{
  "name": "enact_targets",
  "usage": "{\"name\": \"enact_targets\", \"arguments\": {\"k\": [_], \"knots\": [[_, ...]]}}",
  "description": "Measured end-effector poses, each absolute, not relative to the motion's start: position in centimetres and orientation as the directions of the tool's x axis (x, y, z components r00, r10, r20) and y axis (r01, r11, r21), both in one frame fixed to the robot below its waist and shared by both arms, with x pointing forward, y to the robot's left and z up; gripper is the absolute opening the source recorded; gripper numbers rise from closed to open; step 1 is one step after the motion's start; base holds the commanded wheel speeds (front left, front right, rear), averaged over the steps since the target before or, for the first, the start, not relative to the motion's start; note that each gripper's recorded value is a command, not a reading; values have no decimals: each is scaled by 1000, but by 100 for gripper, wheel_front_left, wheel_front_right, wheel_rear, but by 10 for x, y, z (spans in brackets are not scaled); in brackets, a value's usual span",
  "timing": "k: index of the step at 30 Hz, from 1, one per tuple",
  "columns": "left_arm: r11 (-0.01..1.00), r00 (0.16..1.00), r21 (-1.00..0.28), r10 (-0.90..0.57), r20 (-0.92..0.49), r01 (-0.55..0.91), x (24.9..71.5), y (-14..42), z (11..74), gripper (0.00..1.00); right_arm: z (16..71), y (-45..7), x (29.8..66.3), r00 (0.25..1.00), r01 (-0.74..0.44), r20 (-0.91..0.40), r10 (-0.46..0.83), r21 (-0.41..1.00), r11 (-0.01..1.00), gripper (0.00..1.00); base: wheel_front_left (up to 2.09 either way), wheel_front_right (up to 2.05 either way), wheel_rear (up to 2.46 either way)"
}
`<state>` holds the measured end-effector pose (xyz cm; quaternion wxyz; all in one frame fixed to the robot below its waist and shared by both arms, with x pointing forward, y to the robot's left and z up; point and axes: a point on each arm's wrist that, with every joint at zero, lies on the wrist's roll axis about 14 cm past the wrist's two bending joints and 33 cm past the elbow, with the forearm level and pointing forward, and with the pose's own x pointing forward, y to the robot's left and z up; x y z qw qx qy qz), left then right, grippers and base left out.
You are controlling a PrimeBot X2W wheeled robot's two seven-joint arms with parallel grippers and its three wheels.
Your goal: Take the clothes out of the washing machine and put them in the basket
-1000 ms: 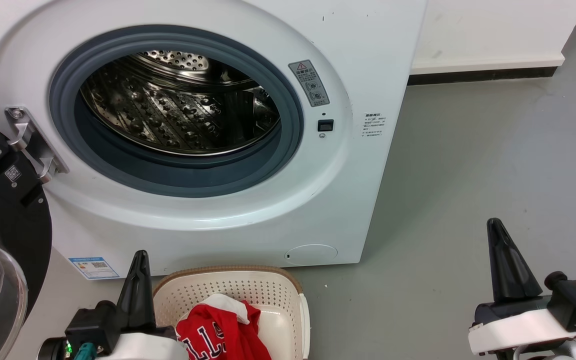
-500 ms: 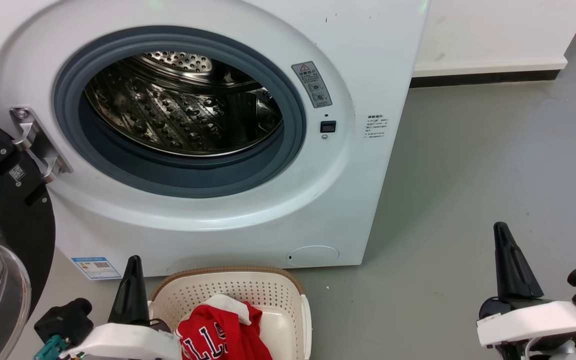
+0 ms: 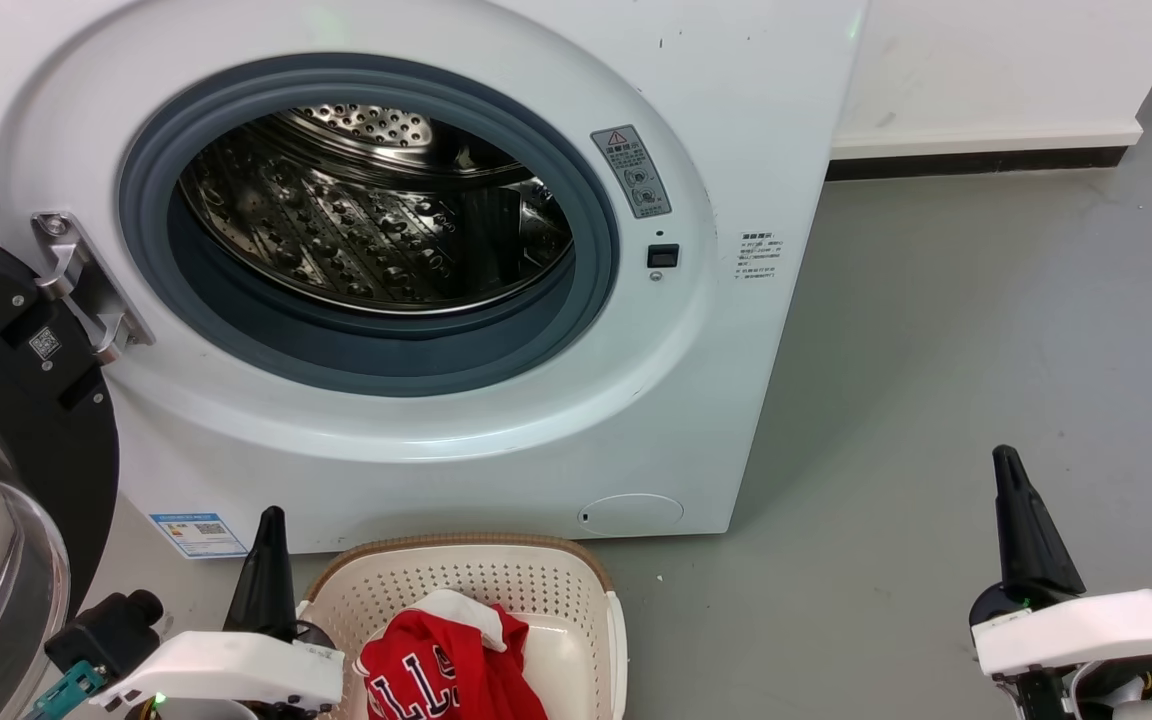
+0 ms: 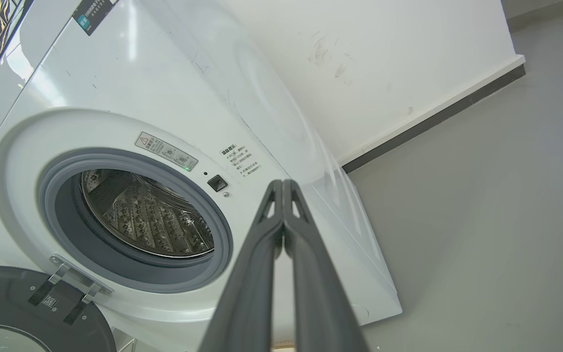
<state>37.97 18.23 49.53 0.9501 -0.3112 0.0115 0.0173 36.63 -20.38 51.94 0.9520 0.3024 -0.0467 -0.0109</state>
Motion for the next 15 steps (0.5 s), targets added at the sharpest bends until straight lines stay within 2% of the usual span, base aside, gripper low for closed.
{"name": "enact_targets", "arguments": {"k": [15], "knots": [[664,998,-745,26,-65,-66,381,187,490,0,511,-206,369,998,12,37,-57,737,676,0,0,0,0]]}}
